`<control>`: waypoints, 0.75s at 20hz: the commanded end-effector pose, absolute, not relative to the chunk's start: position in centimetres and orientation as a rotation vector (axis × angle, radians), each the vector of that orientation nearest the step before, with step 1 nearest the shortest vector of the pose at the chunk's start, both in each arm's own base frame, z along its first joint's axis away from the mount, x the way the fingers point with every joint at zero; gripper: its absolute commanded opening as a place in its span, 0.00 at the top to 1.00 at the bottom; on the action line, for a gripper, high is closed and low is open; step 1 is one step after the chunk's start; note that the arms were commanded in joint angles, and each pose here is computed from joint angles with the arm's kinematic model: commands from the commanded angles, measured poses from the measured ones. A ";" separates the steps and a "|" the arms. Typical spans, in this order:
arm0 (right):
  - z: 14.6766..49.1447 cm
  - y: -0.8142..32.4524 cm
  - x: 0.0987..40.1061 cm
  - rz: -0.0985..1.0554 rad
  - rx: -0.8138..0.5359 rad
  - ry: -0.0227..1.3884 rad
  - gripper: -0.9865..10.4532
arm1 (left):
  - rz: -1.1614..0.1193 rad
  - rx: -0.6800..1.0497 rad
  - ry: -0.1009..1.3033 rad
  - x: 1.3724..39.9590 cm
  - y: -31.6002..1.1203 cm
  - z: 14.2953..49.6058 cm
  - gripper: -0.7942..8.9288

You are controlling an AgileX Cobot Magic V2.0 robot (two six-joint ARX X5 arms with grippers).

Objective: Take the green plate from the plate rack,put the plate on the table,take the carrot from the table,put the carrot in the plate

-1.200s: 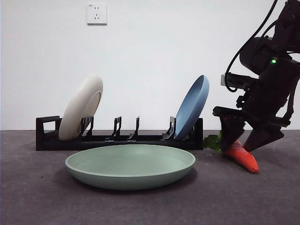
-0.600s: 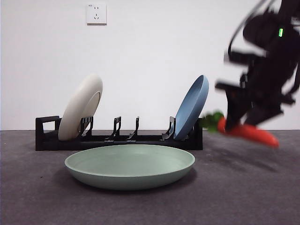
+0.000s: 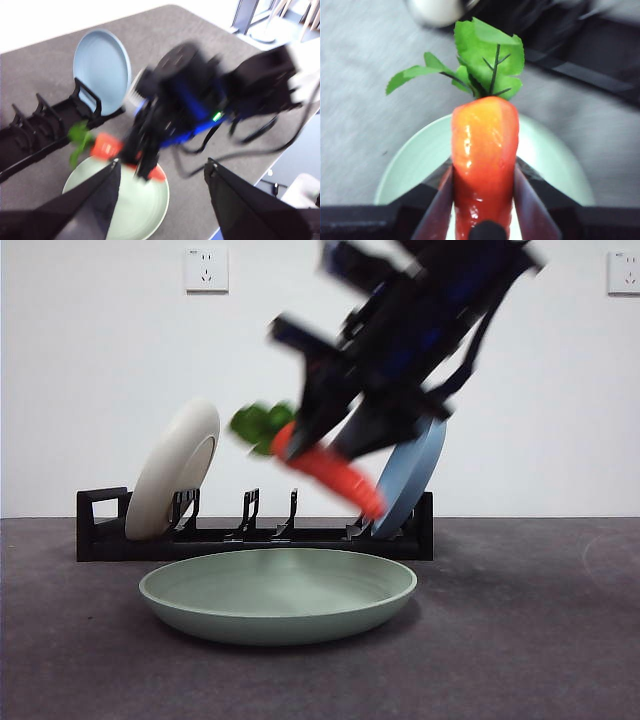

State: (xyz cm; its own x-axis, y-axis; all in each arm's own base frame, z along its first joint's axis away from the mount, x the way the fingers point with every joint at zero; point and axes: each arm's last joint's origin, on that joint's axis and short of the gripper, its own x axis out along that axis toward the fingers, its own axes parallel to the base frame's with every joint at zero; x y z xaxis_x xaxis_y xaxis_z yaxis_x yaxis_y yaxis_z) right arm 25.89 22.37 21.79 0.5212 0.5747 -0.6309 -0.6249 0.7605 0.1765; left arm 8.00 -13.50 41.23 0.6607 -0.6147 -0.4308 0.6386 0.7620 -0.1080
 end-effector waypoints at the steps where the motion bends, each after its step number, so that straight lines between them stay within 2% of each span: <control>1: 18.6 23.9 26.2 0.715 -0.078 0.801 0.93 | -0.708 0.073 0.471 8.0 -13.5 41.1 0.63; 5: 14.6 25.4 26.3 0.723 -0.120 0.880 0.93 | -0.705 0.085 0.484 7.9 -13.4 40.9 0.63; 8: 13.7 25.5 26.3 0.719 -0.132 0.912 0.91 | -0.702 0.096 0.497 7.9 -13.3 40.8 0.63; 9: 13.7 25.5 26.2 0.722 -0.130 0.912 0.85 | -0.700 0.103 0.505 7.9 -13.3 40.7 0.63; 12: 14.8 25.2 26.2 0.723 -0.121 0.890 0.50 | -0.696 0.116 0.519 7.8 -13.2 40.6 0.63; 13: 15.5 25.1 26.1 0.724 -0.119 0.876 0.45 | -0.696 0.116 0.519 7.8 -13.2 40.6 0.63; 15: 17.4 24.8 25.7 0.736 -0.111 0.839 0.44 | -0.696 0.119 0.518 7.8 -13.2 40.6 0.63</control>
State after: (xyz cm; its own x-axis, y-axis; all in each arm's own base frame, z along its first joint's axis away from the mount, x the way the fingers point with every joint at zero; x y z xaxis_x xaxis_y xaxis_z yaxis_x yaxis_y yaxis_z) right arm 25.79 24.85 16.90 0.4285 0.5394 -0.7249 -0.6313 0.7527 0.1870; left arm 7.84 -13.18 40.58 0.6441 -0.5827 -0.4956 0.6360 0.7679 -0.0763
